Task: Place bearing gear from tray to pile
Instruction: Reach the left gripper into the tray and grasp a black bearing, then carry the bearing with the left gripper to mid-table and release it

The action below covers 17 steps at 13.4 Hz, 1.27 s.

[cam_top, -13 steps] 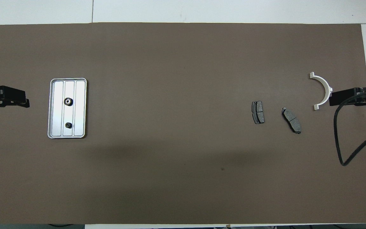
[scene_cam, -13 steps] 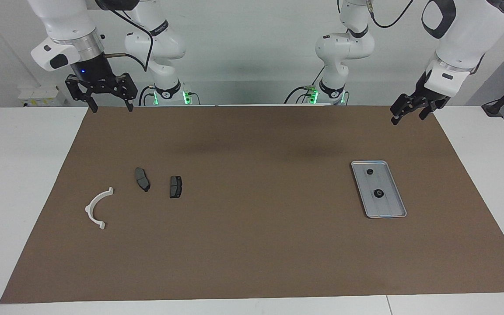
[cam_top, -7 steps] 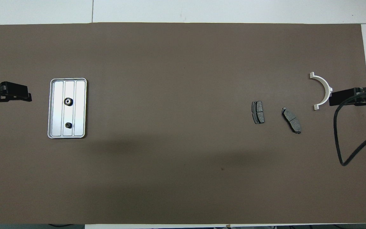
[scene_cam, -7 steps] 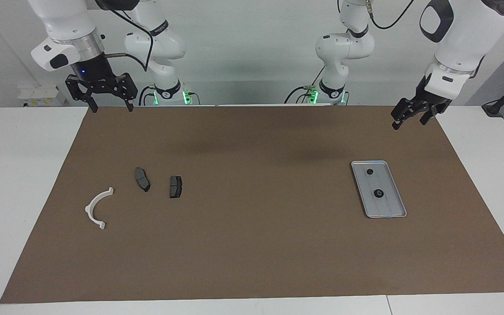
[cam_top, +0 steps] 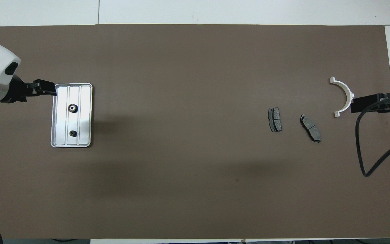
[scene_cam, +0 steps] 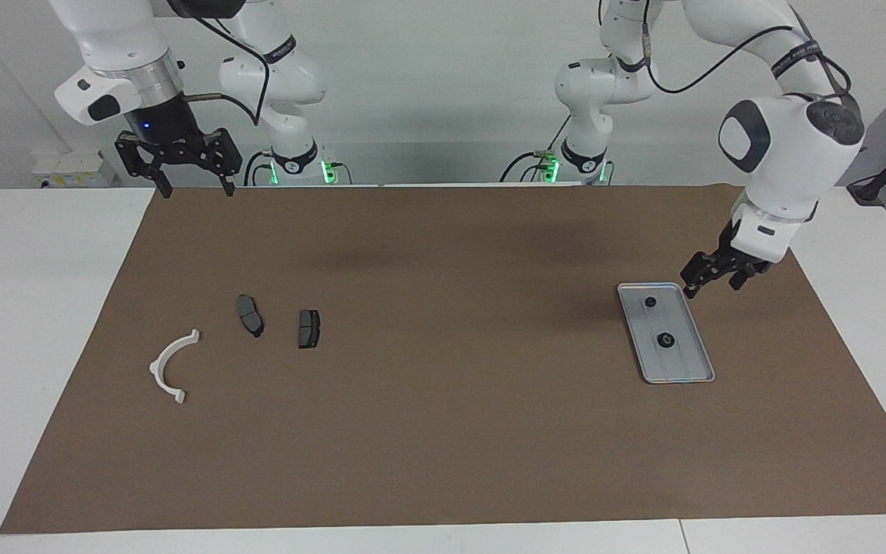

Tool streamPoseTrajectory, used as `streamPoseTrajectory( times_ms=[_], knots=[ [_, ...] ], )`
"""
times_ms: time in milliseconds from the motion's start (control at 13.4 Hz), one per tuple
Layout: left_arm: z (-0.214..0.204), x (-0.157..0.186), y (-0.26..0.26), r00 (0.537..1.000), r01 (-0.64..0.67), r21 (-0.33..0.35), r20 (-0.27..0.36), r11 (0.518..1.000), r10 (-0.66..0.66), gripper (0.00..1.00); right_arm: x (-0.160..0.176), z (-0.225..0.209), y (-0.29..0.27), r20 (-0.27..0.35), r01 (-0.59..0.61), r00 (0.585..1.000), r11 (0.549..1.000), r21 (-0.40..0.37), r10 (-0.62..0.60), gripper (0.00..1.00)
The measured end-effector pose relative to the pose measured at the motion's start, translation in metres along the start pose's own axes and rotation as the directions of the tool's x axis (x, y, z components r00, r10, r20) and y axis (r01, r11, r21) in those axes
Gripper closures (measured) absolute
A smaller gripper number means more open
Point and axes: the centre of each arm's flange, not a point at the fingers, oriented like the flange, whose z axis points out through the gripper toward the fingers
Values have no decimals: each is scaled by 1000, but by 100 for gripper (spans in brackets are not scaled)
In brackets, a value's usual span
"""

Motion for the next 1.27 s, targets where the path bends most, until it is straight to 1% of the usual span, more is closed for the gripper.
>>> streamPoseTrajectory(
  times_ms=[149, 372, 670, 744, 819, 893, 968, 1042, 1265],
  knots=[
    [36, -3, -1, 1000, -23, 2, 16, 1000, 22, 0, 0, 0, 0, 0, 0, 1000, 1000, 0, 0, 0],
    [87, -9, -2, 996, -41, 5, 79, 999, 41, 0, 0, 0, 0, 0, 0, 1000, 1000, 0, 0, 0],
    [122, -14, -3, 991, -42, 7, 126, 999, 41, 0, 0, -1, 1, -1, -2, 1000, 1000, 0, 2, 0],
    [126, -15, -4, 991, -42, 7, 131, 999, 40, 0, 0, -1, 1, -2, -2, 1000, 1000, 0, 2, 0],
    [129, -15, -4, 991, -42, 7, 130, 999, 41, 8, 0, -1, 1, -2, -2, 1000, 1000, 0, 2, 0],
    [130, -14, -4, 991, -42, 7, 126, 999, 41, 10, 0, -1, 1, -2, -2, 1000, 1000, 0, 2, 0],
    [133, -13, -4, 992, -42, 7, 119, 999, 41, 14, -1, -1, 1, -2, -3, 1000, 1000, 0, 3, 0],
    [136, -12, -4, 993, -42, 6, 114, 999, 41, 20, -1, -2, 2, -3, -4, 1000, 1000, 0, 4, 0],
    [149, -10, -4, 994, -41, 6, 102, 999, 40, 20, -2, -4, 2, -8, -5, 1000, 1000, 0, 5, 0]
  ],
)
